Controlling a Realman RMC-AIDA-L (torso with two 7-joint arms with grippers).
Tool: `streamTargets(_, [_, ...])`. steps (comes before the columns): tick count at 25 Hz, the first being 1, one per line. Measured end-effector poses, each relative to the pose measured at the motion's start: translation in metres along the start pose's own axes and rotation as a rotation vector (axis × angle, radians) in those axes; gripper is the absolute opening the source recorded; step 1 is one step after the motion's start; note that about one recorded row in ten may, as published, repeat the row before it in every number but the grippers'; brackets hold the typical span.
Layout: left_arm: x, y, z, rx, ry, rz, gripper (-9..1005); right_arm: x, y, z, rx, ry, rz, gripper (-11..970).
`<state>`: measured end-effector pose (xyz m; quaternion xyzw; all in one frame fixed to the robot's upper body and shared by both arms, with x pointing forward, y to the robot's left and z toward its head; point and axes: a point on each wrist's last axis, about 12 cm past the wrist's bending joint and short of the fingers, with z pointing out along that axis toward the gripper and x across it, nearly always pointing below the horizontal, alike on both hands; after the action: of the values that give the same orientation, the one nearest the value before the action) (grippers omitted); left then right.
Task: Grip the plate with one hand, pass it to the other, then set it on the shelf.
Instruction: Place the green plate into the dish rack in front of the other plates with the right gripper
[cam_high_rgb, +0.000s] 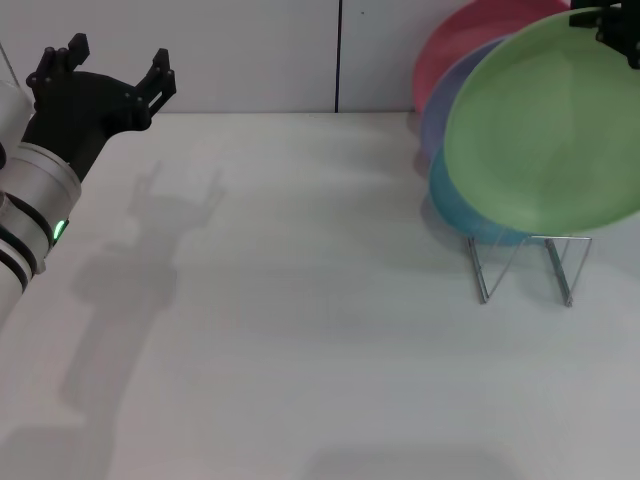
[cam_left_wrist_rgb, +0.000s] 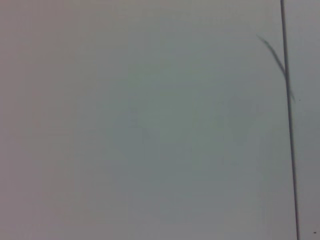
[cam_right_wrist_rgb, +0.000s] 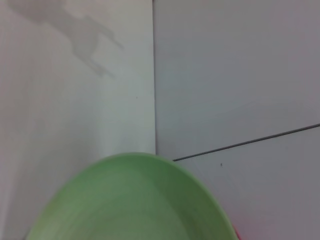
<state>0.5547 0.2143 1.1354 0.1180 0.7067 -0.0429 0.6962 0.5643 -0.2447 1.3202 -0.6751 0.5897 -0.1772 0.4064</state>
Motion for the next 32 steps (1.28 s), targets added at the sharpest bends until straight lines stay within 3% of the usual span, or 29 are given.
streamTargets(32, [-0.006, -0.012, 0.004, 0.043, -0.014, 0.004, 866, 0.001, 0.008, 0.003, -0.026, 0.011, -0.095, 106])
